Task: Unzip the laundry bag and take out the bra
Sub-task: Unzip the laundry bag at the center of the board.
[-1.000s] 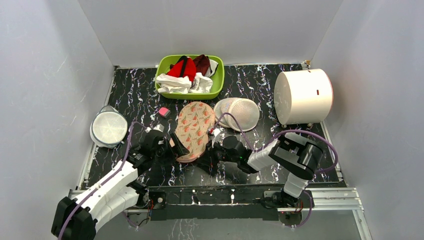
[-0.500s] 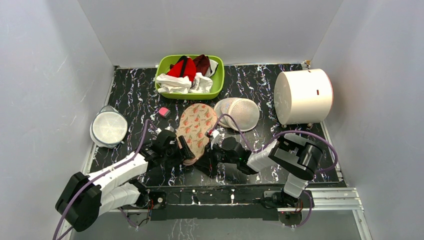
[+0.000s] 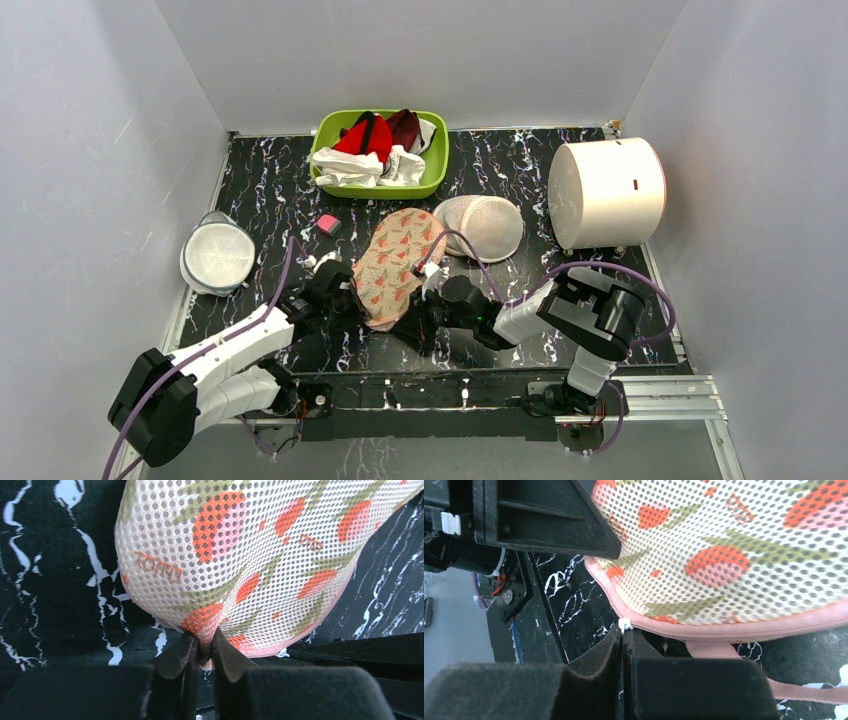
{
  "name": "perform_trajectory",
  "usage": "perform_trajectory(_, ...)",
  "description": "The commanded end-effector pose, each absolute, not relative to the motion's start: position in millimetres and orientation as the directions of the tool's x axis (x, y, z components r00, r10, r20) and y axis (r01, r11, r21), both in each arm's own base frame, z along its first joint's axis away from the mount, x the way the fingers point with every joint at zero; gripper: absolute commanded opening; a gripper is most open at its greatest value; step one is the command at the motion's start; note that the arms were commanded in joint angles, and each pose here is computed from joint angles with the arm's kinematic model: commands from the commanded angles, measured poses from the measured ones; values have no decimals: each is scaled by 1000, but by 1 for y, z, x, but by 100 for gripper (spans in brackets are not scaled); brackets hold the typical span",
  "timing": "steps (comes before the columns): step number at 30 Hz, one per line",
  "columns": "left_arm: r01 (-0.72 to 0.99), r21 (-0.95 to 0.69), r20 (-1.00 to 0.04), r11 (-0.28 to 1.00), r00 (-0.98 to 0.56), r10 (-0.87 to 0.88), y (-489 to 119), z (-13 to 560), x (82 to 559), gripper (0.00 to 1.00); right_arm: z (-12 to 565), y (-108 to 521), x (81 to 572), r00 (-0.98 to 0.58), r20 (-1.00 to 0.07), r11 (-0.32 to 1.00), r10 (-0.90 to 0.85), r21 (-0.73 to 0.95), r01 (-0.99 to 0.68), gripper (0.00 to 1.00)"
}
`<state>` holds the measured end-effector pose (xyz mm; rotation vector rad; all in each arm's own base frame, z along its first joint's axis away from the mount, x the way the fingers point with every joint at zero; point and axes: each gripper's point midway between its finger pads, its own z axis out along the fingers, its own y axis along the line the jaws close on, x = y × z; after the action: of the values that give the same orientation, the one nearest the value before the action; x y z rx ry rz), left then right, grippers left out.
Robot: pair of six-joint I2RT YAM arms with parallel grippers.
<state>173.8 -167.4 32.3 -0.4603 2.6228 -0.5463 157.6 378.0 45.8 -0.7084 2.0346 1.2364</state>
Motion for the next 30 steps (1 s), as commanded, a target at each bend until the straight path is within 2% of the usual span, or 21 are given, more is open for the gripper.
perform_trajectory(1, -259, -327, -389, 909, -839, -379, -140, 30, 172, 4, 50, 375, 167, -624, -773, 438, -110, 526, -729, 0)
perform_trajectory(10, -278, -247, -421, 928, -832, -361, -120, 30, 172, 2, 44, 336, 203, -614, -777, 545, -139, 457, -703, 0)
perform_trajectory(16, -268, -219, -448, 938, -826, -341, -113, 41, 174, 5, 49, 343, 209, -602, -780, 527, -169, 444, -724, 0)
perform_trajectory(19, -262, -224, -453, 939, -825, -339, -113, 48, 175, 15, 57, 355, 203, -620, -774, 472, -133, 501, -726, 0)
perform_trajectory(24, -238, -266, -462, 934, -819, -340, -120, 68, 177, 47, 62, 376, 188, -639, -761, 406, -113, 551, -729, 0)
perform_trajectory(27, -178, -347, -452, 921, -828, -330, -137, 83, 179, 63, 68, 385, 185, -644, -760, 381, -86, 573, -726, 0)
perform_trajectory(30, -127, -467, -384, 875, -862, -330, -164, 86, 173, 74, 76, 391, 187, -651, -757, 359, -57, 593, -721, 0)
